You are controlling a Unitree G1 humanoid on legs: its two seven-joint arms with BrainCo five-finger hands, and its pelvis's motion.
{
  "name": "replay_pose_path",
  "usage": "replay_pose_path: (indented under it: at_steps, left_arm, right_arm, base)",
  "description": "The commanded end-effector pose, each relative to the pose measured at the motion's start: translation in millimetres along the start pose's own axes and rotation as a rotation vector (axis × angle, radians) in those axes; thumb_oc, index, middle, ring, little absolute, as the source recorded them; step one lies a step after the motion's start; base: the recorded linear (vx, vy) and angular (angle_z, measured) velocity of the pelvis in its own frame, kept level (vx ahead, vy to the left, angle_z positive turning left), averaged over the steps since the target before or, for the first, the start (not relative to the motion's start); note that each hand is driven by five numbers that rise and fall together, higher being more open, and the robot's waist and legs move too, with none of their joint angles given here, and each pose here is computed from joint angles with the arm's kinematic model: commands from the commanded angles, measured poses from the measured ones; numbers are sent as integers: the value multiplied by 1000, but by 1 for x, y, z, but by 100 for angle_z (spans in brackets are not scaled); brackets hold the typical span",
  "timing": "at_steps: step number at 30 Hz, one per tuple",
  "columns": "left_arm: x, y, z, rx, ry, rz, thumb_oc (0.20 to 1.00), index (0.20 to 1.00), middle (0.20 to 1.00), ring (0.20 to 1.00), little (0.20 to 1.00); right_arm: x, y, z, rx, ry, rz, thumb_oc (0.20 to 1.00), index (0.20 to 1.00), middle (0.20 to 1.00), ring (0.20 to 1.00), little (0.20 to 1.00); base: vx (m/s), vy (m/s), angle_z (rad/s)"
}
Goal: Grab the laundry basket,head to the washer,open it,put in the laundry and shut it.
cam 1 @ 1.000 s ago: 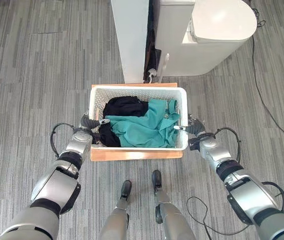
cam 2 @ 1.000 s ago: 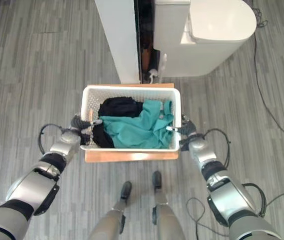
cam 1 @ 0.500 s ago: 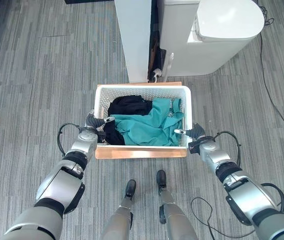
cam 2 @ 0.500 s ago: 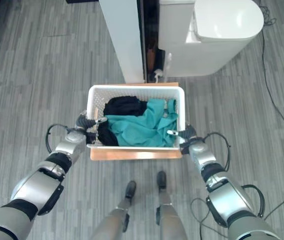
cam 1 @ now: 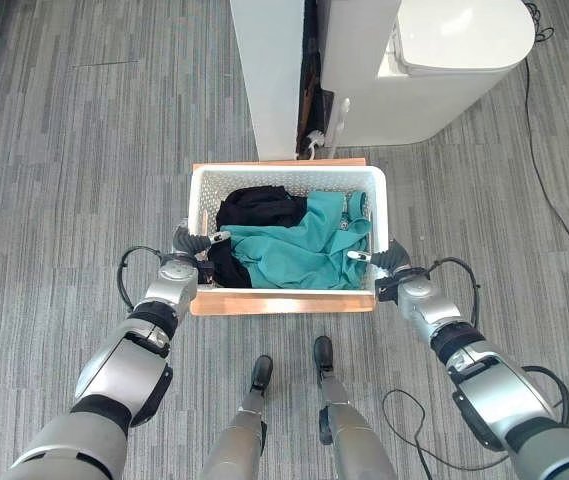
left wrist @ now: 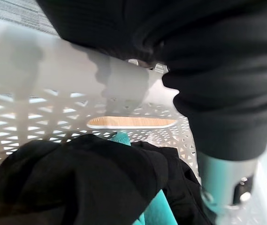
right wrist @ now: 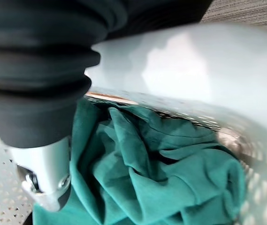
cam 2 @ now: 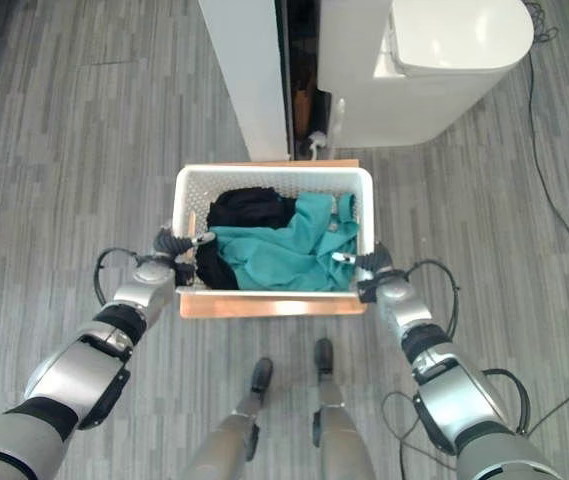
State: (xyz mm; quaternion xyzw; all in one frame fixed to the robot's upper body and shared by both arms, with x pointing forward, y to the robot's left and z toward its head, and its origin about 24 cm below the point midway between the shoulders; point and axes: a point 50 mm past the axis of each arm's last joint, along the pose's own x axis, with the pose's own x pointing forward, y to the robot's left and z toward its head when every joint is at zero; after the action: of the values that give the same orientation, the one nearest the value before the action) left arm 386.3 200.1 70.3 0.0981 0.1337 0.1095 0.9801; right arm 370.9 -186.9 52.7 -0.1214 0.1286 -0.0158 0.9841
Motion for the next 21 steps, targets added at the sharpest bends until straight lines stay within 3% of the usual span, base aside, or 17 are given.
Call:
replay_pose_path:
  at_steps: [1,21]
  left_arm:
    - [5,-13,56,-39,-138,-5,1000,1000,1000,1000,1000]
    - [4,-18,48,-66,-105,-23,1000,1000,1000,1000,1000]
  right_arm:
    - [3,-11,25,65,-116,-62,1000,1000,1000,1000,1000]
    - [5,-18,33,112,-131,-84,1000,1000,1000,1000,1000]
  base:
    - [0,0,0]
    - [0,0,0]
